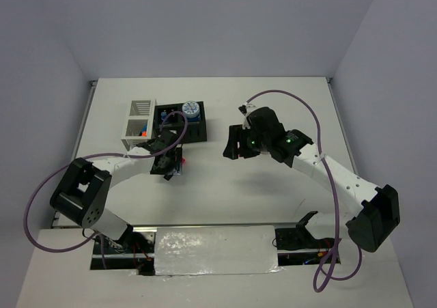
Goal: Sort the stationery into containers
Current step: Pick up the pen from the center of the board.
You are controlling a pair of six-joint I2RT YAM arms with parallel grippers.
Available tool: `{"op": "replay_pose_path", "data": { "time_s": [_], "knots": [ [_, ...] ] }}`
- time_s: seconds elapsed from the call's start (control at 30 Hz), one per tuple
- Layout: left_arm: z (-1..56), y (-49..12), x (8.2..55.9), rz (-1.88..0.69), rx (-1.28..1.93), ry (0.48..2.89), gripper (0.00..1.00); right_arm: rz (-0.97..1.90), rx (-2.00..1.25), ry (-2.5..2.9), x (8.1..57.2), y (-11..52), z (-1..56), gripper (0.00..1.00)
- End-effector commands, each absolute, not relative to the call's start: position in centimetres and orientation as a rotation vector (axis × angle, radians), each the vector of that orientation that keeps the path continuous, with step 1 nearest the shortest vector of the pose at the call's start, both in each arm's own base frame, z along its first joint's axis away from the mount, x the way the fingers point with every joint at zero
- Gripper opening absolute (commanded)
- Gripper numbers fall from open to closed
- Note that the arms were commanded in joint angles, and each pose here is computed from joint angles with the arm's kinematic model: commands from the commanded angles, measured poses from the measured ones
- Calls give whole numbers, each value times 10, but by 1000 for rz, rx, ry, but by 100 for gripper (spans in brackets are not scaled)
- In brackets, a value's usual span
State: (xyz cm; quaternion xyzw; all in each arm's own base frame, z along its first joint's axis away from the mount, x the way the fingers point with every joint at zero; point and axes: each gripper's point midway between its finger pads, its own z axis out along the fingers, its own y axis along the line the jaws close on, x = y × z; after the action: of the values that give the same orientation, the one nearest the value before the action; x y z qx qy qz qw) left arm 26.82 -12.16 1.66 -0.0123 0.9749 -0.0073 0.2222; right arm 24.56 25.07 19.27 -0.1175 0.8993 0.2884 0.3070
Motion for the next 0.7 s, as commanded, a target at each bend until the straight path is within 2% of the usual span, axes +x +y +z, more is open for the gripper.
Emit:
{"op": "replay_pose_path", "data": {
  "time_s": [0.0, 0.07, 0.2, 0.23, 0.33, 0.37, 0.4, 0.43, 0.57, 0.67],
  "knots": [
    [13, -128, 268, -14, -60, 2675, 75, 812, -341, 2322, 242, 256, 205, 65],
    [6, -134, 257, -22, -35, 2691, 74, 817, -336, 2317, 243, 256, 207, 65],
    [-7, -145, 240, -50, -15, 2734, 47, 839, -327, 2307, 244, 259, 211, 65],
    [-8, -150, 236, -65, 4, 2742, 36, 851, -320, 2304, 244, 261, 212, 65],
    [-10, -158, 224, -87, 14, 2754, 19, 888, -302, 2311, 244, 265, 210, 66],
    [-10, -161, 221, -107, 10, 2759, 8, 905, -300, 2300, 245, 268, 211, 66],
    [-9, -165, 216, -121, 27, 2757, 4, 922, -280, 2312, 245, 269, 207, 66],
    [-8, -167, 214, -129, 33, 2756, 0, 936, -274, 2309, 246, 270, 207, 66],
    [14, -184, 209, -229, 65, 2682, 0, 1024, -247, 2296, 248, 281, 204, 67],
    [57, -199, 215, -410, 46, 2534, 0, 1068, -196, 2300, 252, 288, 207, 68]
  ]
}}
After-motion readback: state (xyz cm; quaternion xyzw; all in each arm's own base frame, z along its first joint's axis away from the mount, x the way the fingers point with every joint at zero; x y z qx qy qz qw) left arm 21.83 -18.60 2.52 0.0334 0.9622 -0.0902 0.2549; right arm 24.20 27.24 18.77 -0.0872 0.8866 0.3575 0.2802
